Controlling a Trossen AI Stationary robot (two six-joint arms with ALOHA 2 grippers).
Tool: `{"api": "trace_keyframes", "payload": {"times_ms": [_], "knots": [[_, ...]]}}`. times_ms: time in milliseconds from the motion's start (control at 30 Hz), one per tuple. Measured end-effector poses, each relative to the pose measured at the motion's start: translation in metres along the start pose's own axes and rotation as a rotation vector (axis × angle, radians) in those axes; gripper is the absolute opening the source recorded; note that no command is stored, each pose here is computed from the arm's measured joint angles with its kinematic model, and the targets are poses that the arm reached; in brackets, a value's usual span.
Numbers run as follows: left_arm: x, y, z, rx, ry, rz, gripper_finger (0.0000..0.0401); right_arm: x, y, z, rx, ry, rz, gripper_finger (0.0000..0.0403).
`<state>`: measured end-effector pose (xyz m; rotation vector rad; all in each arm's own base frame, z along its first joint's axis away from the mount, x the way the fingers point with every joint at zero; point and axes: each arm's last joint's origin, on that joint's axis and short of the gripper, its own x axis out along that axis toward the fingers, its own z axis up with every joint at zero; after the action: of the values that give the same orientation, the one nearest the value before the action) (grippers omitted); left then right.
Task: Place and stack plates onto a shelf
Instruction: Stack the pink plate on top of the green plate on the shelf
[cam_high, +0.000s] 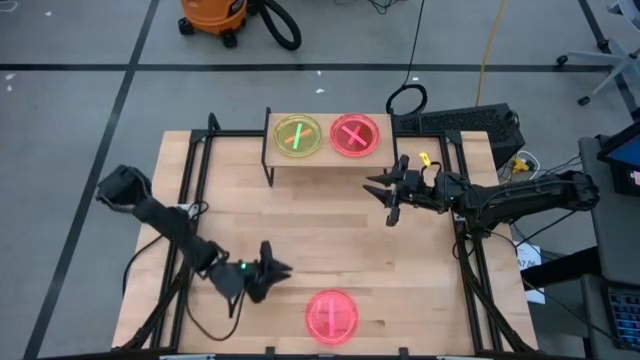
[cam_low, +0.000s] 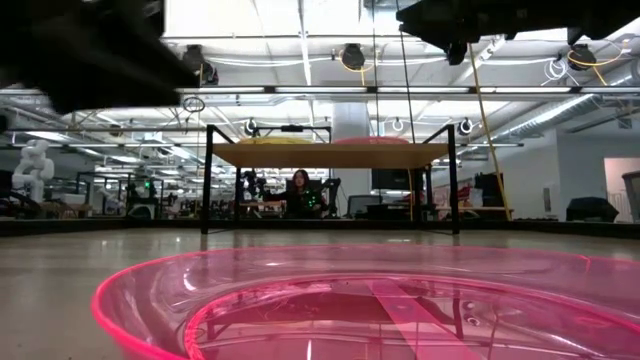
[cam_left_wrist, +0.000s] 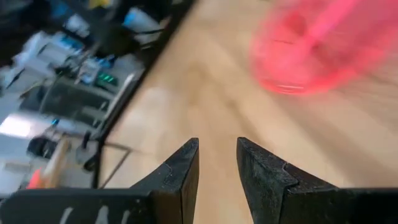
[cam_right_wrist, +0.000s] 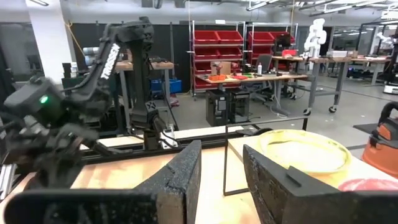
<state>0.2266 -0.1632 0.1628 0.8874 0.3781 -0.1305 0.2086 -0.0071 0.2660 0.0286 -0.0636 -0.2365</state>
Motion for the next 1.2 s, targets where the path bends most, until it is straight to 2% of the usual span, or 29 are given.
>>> {"api": "trace_keyframes", "payload": {"times_ms": [133,300,400,533,833,1200], "knots": [[0.001,-0.033,0.003,0.123,-0.02,-0.071,0.0115,0.0,0.0,0.0,0.0,0.0,0.0,0.0105],[0.019,-0.057,0.03,0.316,-0.05,-0.096,0.0115,0.0,0.0,0.0,0.002,-0.003,0.0,0.0105],[0.037,-0.066,0.042,0.347,-0.047,-0.108,0.0115,0.0,0.0,0.001,0.032,-0.006,0.0,0.0105],[0.055,-0.081,0.047,0.396,-0.034,-0.191,0.0115,-0.001,0.002,0.0,0.058,-0.001,0.012,0.0105],[0.063,-0.085,0.049,0.361,-0.062,-0.267,0.0115,-0.003,0.011,0.0,0.067,0.004,0.055,0.0105],[0.078,-0.075,0.043,0.327,-0.056,-0.493,0.0115,-0.003,0.011,0.0,0.078,0.004,0.053,0.0105]]}}
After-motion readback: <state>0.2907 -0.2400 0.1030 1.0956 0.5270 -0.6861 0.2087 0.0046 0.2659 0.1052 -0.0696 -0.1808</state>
